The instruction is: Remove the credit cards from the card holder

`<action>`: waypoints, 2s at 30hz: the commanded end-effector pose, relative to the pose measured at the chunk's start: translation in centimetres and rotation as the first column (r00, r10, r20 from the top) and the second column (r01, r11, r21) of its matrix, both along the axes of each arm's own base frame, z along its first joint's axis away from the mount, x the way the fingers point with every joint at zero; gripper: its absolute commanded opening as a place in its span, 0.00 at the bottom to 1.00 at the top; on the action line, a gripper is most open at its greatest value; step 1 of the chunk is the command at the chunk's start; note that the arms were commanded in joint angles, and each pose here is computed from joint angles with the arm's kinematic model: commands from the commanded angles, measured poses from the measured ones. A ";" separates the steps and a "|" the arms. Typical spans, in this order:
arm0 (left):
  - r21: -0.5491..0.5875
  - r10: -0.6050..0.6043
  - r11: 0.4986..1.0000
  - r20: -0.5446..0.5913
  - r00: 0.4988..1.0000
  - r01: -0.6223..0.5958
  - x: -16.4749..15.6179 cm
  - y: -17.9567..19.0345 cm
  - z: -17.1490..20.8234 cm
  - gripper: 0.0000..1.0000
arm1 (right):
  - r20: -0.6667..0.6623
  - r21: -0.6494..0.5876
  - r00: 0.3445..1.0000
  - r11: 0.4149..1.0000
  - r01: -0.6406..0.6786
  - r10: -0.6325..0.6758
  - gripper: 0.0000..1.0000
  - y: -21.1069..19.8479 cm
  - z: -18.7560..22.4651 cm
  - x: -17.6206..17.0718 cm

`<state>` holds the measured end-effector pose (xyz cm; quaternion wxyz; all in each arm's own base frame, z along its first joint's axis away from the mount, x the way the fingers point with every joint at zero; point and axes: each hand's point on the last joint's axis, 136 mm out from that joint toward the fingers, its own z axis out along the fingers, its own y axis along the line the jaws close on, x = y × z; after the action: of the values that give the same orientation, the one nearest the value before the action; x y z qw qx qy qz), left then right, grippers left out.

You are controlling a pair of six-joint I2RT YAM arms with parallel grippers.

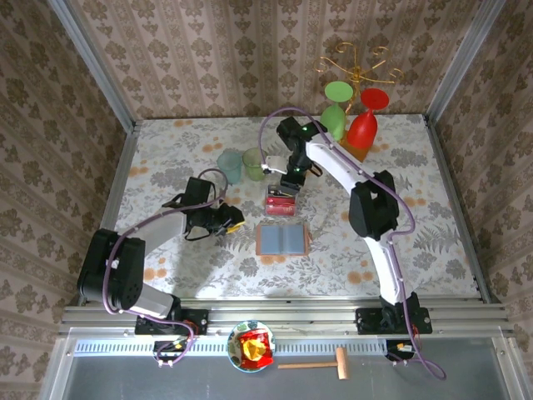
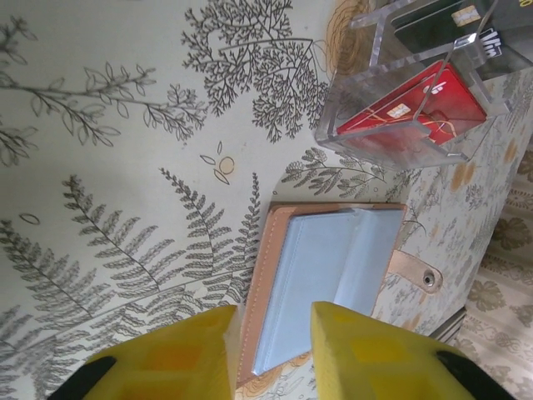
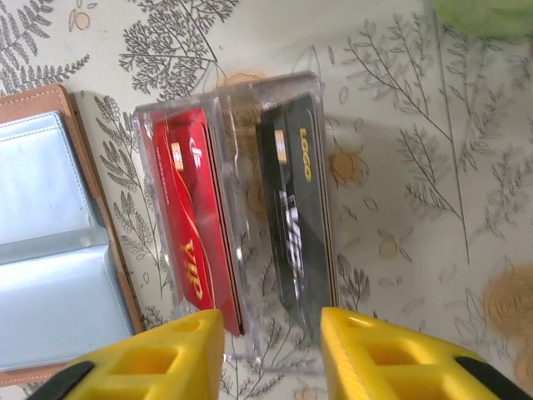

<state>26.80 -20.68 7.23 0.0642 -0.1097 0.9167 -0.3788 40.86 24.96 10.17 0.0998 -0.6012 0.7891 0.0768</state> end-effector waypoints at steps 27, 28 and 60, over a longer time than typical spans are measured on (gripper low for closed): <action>0.677 -0.101 0.697 0.421 0.901 -0.238 4.5 16.1 4.6 1.00 | 0.342 0.405 0.461 0.571 0.714 -0.819 1.00 -15.1 1.6 -3.9; 0.694 -0.107 0.666 0.451 0.886 -0.273 4.8 16.9 4.9 1.00 | 0.348 0.431 0.417 0.538 0.725 -0.840 1.00 -16.1 1.8 -3.8; 0.482 -0.255 0.719 0.854 0.454 -0.502 12.8 19.8 2.7 1.00 | 0.229 0.791 0.027 0.202 0.577 -0.973 1.00 -26.2 -0.4 -1.1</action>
<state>38.94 -0.17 7.66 0.5494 0.0337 0.8349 0.0021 39.27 -1.60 8.53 0.5422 0.0564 0.8366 -0.0547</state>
